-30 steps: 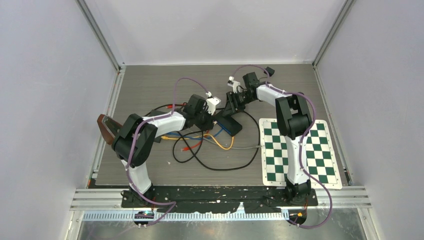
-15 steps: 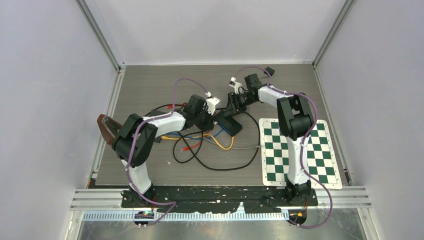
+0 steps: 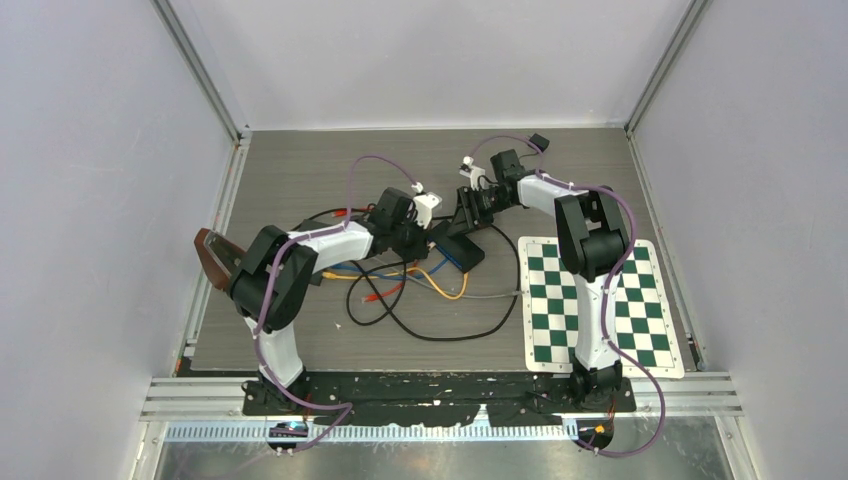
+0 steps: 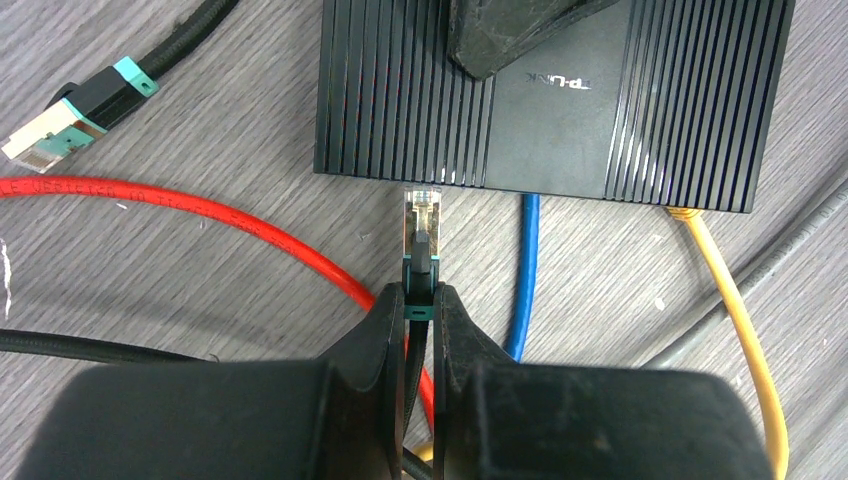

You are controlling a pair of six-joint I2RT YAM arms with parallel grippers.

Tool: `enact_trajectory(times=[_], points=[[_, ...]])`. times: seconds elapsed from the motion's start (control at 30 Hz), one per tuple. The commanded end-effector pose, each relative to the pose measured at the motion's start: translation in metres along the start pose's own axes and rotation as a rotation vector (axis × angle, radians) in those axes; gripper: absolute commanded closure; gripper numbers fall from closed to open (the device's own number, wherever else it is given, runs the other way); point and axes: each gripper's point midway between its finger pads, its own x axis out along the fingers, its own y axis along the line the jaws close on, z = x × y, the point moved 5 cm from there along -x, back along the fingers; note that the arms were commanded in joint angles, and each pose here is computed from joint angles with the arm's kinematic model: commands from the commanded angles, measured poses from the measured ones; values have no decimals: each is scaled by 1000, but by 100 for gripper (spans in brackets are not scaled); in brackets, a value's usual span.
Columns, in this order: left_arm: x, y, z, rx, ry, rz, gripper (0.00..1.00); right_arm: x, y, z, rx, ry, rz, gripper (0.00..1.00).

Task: Insert the plug into the switch port
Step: Insert the connector into the switch port.

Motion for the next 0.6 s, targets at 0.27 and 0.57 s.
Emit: enact_trajectory(times=[0.27,0.57], points=[[5,-2,16,-26,-10,-5,100,-14,14,12,-27,-44,-12,50],[8,3,19,21,-57,14,100,-10,13,10,-45,-11,26,52]])
